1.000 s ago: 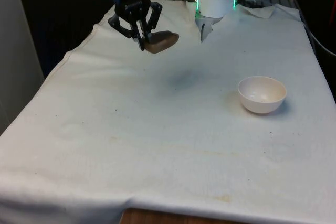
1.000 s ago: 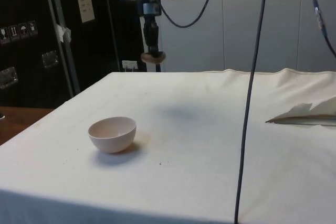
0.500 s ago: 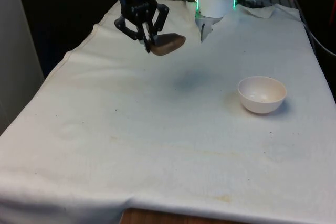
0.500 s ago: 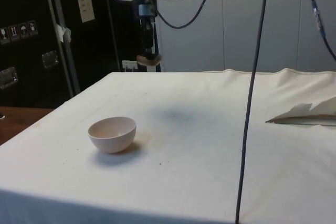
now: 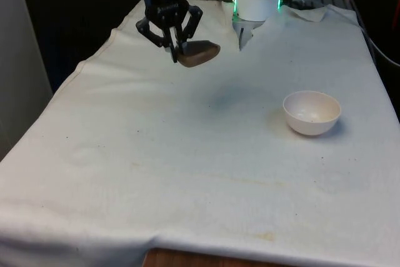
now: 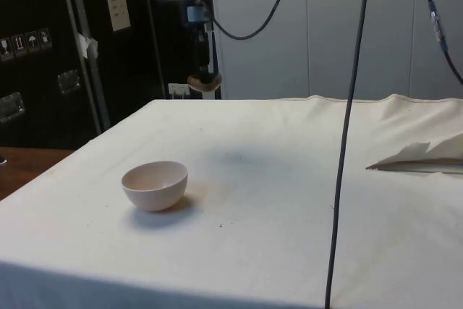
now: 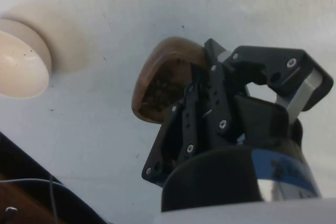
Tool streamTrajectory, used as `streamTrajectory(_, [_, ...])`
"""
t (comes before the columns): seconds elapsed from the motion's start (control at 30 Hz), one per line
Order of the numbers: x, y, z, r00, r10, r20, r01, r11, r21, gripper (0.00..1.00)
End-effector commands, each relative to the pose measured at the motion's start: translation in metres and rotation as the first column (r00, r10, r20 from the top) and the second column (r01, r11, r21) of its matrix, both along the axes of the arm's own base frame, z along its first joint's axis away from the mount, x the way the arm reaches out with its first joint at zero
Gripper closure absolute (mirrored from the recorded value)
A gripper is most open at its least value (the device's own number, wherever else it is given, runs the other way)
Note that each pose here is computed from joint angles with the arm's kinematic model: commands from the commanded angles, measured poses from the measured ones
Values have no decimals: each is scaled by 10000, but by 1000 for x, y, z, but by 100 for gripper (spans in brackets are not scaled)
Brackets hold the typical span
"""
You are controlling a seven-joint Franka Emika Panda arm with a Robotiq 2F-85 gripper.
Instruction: Pour the coffee beans from the cup into the bowl.
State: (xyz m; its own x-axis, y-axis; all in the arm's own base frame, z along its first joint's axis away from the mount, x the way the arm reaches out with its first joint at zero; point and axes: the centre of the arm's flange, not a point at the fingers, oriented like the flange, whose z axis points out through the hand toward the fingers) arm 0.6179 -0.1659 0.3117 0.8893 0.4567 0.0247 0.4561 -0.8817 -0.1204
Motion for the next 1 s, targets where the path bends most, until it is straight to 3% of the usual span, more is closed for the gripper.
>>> streamTrajectory(0.0, [0, 1, 2, 10000, -62, -25, 61, 9997, -216, 100])
streamTrajectory(0.2, [1, 5, 5, 9998, -161, -150, 154, 9986, -513, 100])
streamTrajectory(0.23, [2, 5, 3, 9998, -107, -145, 102, 9992, -374, 100])
streamTrajectory(0.27, [2, 6, 5, 9997, -188, -173, 179, 9983, -549, 100])
streamTrajectory(0.4, [3, 12, 9, 9994, -277, -220, 261, 9973, -690, 100])
streamTrajectory(0.5, [3, 12, 8, 9994, -276, -214, 262, 9977, -620, 100])
streamTrajectory(0.63, [4, 17, 11, 9987, -410, -314, 380, 9952, -902, 100])
streamTrajectory(0.8, [5, 21, 12, 9983, -467, -334, 434, 9945, -956, 100])
streamTrajectory(0.97, [6, 29, 17, 9978, -547, -381, 499, 9917, -1184, 100])
